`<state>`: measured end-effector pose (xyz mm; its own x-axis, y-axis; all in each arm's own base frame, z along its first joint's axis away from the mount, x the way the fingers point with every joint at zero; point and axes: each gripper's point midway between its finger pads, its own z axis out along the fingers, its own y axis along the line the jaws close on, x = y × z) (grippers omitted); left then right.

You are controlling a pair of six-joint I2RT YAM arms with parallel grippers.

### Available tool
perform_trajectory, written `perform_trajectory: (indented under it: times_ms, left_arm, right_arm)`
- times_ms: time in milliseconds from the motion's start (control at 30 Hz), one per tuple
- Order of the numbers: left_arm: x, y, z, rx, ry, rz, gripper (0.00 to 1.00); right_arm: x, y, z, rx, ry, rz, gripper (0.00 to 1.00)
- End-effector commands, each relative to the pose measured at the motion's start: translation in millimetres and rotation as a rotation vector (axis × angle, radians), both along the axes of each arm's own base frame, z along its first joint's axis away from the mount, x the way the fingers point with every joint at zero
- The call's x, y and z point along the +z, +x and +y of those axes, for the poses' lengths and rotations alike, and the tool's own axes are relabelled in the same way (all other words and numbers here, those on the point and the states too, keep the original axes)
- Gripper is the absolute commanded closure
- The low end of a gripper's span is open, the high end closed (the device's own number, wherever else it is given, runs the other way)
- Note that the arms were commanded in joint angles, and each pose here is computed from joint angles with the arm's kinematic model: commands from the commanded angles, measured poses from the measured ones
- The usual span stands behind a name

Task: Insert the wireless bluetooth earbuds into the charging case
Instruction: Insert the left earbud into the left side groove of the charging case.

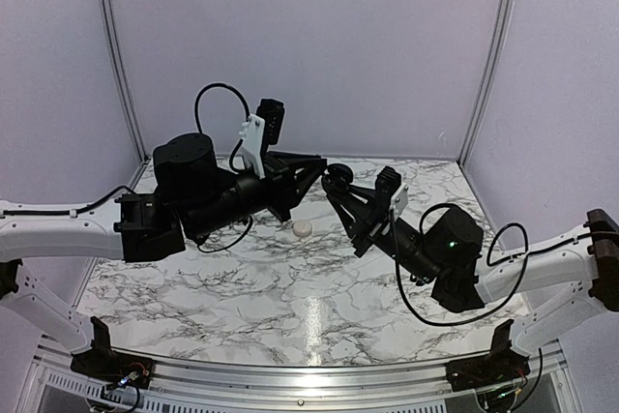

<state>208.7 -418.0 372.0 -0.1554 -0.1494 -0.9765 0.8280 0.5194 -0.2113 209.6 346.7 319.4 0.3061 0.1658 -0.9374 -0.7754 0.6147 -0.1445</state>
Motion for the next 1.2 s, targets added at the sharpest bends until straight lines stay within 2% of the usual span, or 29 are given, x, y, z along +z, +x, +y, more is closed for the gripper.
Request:
perform_trajectory:
  times_ms: [0,867,1167]
  left_arm:
    - [27,-5,-6,-0.037,-0.096,-0.006,0.97]
    - [3,-2,-16,-0.04,-0.073,0.059,0.97]
    - [-10,2,-19,-0.022,-0.01,0.11,0.97]
  right_arm:
    - [16,2,3,-0.024,0.03,-0.018,1.0]
    - [16,0,1,-0.054,0.018,-0.039,1.0]
    - [11,-6,8,-0.109,-0.07,-0.121,1.0]
